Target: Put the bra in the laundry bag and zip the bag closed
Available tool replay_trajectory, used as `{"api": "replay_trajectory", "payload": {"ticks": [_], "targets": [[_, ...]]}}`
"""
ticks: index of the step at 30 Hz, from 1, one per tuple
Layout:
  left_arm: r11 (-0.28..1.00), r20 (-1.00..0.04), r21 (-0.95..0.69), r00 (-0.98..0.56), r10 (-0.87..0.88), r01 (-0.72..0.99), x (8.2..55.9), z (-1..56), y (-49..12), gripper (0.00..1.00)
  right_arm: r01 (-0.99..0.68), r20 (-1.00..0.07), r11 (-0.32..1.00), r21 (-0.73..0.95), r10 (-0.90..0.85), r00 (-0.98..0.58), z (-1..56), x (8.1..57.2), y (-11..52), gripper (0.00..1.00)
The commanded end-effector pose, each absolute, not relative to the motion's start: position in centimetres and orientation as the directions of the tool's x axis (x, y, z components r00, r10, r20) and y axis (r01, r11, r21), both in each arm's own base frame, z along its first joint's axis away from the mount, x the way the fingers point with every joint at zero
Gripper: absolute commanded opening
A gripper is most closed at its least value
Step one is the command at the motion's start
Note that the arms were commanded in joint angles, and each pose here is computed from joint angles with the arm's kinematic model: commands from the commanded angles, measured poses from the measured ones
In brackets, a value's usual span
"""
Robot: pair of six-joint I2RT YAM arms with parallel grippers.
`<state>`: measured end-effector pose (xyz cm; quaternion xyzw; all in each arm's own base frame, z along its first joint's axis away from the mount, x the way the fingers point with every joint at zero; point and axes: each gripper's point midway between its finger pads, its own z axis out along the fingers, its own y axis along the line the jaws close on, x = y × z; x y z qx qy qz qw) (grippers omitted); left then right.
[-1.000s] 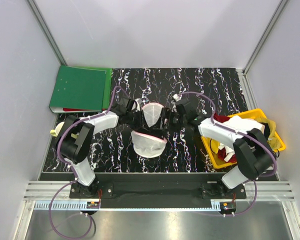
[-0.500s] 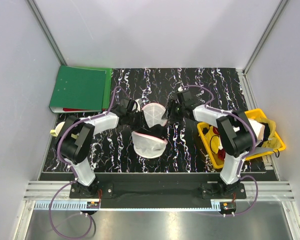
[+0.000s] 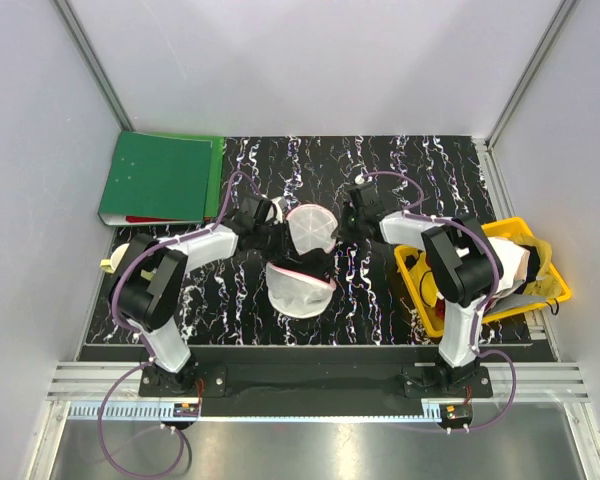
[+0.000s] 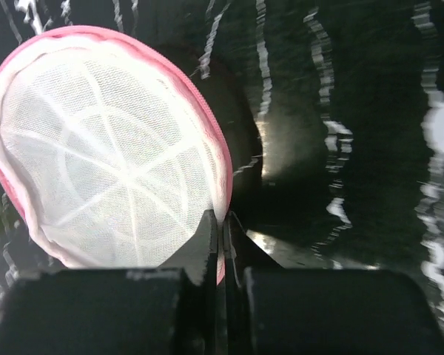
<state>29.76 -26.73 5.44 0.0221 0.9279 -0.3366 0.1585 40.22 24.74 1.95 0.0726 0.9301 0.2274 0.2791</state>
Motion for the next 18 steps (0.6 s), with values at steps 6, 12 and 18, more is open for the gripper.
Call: {"api": "replay_trajectory", "payload": {"ticks": [6,12,18], "targets": [[0.766,-0.415,-0.599,-0.909,-0.048,0.233,30.0,7.5,-26.8,0.19,-0.028,-0.772,0.959,0.282,0.209,-0.6,15.6,40.0,21.0,0.0],[0.766,-0.415,-0.592,-0.909,-0.026,0.249,29.9,7.3,-27.6,0.18,-0.066,-0.772,0.972,0.224,0.136,-0.621,18.6,33.0,22.4,0.0],[0.79,-0.42,-0.558,-0.907,-0.005,0.254,30.2,6.7,-27.9,0.17,-0.07,-0.835,0.991,0.112,0.056,-0.547,23.2,30.5,21.7,0.0]]}}
